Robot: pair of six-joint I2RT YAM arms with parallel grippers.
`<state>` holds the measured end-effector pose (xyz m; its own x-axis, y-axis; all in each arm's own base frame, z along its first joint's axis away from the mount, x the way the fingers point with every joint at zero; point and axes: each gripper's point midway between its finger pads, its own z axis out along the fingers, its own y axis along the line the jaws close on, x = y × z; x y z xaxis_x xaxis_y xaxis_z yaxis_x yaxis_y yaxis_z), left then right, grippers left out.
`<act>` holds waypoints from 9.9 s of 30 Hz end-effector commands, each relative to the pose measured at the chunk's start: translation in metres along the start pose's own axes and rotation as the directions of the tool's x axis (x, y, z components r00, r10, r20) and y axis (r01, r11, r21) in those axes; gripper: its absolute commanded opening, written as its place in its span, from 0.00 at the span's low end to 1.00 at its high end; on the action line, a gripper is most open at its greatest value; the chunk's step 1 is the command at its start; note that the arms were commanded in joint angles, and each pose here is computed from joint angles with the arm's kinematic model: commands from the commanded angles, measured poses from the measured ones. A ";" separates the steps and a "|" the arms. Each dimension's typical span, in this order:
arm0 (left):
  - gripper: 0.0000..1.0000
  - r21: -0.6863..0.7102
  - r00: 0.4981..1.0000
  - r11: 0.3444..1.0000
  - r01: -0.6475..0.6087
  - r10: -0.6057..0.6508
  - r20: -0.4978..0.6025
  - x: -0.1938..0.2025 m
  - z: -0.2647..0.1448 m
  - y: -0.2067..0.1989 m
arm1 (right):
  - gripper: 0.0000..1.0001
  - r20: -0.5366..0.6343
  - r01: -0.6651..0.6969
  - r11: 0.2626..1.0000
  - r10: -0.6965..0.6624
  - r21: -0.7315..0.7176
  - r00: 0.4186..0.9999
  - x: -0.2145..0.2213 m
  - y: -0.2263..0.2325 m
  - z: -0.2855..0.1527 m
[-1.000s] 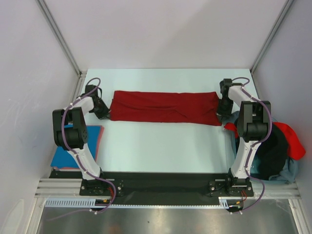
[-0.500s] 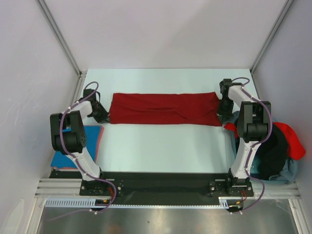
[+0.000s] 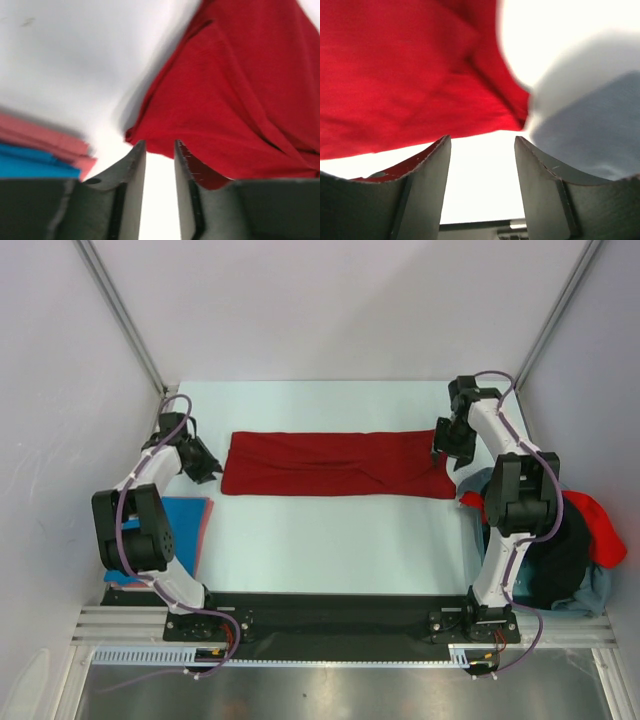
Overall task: Fold and stack the t-shirts
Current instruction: Fold the tshirt
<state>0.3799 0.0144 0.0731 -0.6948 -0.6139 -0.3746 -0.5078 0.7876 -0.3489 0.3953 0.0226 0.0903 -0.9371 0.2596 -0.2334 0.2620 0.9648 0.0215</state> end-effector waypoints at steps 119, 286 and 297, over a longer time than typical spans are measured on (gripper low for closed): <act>0.39 0.260 0.943 0.929 -0.265 0.306 -0.130 0.062 -0.020 -0.087 | 0.29 0.247 -0.593 0.797 0.602 -0.117 0.760 0.021 -0.008 0.060; 0.00 0.514 0.548 0.733 -0.445 0.677 -0.491 0.342 -0.036 -0.040 | 0.56 -0.036 -0.151 0.899 0.149 -0.412 0.988 0.178 0.063 -0.007; 0.00 0.551 0.524 0.691 -0.467 0.719 -0.457 0.341 -0.054 -0.044 | 0.56 0.152 -0.254 0.864 0.349 -0.435 0.925 -0.012 0.067 0.012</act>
<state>0.1463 -0.2410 0.0126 -0.9708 0.2277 -0.0752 0.2257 0.7612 -0.6080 0.3722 0.0975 0.0606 -0.8030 0.5450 -0.2410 0.3962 0.7903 0.4674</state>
